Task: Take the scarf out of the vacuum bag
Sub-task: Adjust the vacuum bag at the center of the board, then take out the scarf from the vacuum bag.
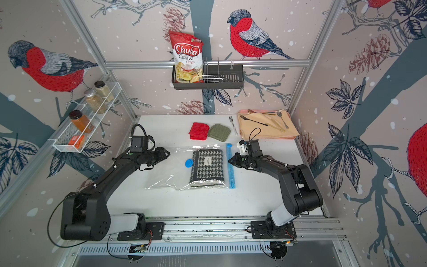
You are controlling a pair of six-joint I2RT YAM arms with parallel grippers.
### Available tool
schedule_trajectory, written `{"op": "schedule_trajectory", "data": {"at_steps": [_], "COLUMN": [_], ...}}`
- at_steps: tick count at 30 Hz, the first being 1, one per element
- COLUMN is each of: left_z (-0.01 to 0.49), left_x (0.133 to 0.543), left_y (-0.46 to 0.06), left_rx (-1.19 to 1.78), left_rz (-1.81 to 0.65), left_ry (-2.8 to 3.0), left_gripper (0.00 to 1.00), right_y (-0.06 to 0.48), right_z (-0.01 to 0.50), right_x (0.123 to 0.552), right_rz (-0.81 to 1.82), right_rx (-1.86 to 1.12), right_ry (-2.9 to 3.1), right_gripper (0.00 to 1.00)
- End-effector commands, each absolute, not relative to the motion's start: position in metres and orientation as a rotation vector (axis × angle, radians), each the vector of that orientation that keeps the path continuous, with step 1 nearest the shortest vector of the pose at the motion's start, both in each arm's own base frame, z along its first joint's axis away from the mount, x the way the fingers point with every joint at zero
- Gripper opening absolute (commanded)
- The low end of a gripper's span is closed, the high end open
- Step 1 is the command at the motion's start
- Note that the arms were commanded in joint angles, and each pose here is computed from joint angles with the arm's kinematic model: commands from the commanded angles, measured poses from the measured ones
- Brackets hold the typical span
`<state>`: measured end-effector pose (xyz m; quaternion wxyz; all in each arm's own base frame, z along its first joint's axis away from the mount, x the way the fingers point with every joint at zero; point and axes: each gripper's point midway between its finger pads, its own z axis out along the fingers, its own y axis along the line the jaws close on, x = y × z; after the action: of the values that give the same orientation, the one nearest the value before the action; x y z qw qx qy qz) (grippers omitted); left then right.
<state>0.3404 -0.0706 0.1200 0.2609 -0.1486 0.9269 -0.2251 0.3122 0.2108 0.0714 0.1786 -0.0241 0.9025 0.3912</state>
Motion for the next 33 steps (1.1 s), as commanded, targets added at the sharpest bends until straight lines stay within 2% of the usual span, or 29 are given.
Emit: {"op": "schedule_trajectory", "data": {"at_steps": [1, 7, 13, 20, 21, 22, 23, 24, 25, 26, 27, 31, 32, 33], "left_z": [0.121, 0.131, 0.135, 0.133, 0.131, 0.127, 0.123, 0.118, 0.114, 0.109, 0.105, 0.086, 0.082, 0.078], "left_x": [0.339, 0.342, 0.343, 0.346, 0.346, 0.345, 0.344, 0.343, 0.342, 0.341, 0.340, 0.336, 0.336, 0.336], "left_y": [-0.064, -0.070, -0.056, -0.098, -0.108, -0.116, -0.125, -0.133, -0.140, -0.147, -0.151, -0.161, -0.161, -0.162], "left_rx": [-0.384, -0.365, -0.359, -0.260, -0.239, -0.226, -0.209, -0.192, -0.178, -0.167, -0.162, -0.160, -0.167, -0.172], "left_rz": [-0.541, -0.583, -0.460, -0.576, -0.599, -0.611, -0.618, -0.620, -0.622, -0.616, -0.606, -0.578, -0.566, -0.555], "left_ry": [2.527, 2.497, 2.510, 2.510, 2.519, 2.530, 2.543, 2.556, 2.570, 2.587, 2.603, 2.654, 2.665, 2.673], "left_gripper": [0.56, 0.57, 0.59, 0.62, 0.61, 0.61, 0.61, 0.61, 0.60, 0.61, 0.61, 0.61, 0.61, 0.61], "right_y": [0.212, 0.214, 0.213, 0.214, 0.214, 0.214, 0.214, 0.213, 0.212, 0.211, 0.208, 0.197, 0.195, 0.193], "right_z": [0.072, 0.068, 0.066, 0.068, 0.070, 0.070, 0.071, 0.073, 0.075, 0.076, 0.077, 0.078, 0.078, 0.078], "right_x": [0.311, 0.310, 0.308, 0.308, 0.308, 0.308, 0.308, 0.308, 0.308, 0.308, 0.308, 0.309, 0.309, 0.309], "right_rz": [1.113, 1.121, 1.120, 1.154, 1.163, 1.167, 1.174, 1.182, 1.190, 1.198, 1.199, 1.183, 1.176, 1.173], "right_rx": [-0.084, -0.084, -0.078, -0.073, -0.071, -0.069, -0.066, -0.059, -0.050, -0.040, -0.028, 0.010, 0.020, 0.029], "right_ry": [2.546, 2.550, 2.553, 2.534, 2.528, 2.525, 2.522, 2.515, 2.508, 2.498, 2.491, 2.481, 2.479, 2.478], "right_gripper": [0.01, 0.00, 0.03, 0.05, 0.08, 0.15, 0.31, 0.43, 0.51, 0.57, 0.59, 0.56, 0.53, 0.45]}}
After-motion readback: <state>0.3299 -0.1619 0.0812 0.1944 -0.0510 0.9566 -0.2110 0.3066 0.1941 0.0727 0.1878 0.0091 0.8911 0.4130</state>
